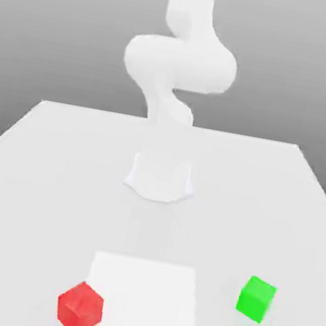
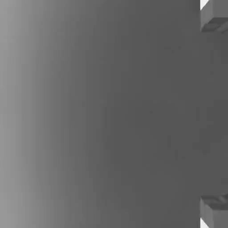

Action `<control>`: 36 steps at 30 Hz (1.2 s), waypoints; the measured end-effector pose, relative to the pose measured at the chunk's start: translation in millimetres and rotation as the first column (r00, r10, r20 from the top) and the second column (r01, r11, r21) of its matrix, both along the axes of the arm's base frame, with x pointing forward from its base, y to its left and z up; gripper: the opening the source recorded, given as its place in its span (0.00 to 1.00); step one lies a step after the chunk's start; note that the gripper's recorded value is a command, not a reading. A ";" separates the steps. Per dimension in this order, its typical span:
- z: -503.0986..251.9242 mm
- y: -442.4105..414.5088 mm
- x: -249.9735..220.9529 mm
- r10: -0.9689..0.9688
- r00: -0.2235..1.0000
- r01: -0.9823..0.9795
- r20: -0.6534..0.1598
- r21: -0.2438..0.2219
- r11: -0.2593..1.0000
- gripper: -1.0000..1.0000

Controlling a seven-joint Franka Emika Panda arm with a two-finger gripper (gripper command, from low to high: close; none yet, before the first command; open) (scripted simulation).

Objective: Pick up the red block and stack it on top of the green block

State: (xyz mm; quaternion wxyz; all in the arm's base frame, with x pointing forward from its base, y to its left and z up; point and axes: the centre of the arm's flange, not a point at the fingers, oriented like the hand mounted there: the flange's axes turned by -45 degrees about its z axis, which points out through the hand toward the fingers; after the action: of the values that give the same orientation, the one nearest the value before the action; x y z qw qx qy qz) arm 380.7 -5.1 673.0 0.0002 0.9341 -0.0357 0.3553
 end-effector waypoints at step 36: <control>-528.2 -83.1 85.5 -0.404 0.631 0.558 -0.663 0.026 0.829 0.00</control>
State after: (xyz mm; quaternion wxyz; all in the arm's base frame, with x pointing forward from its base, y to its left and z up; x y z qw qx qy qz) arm 466.2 -88.2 144.9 -0.0001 0.9462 -0.3237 0.0006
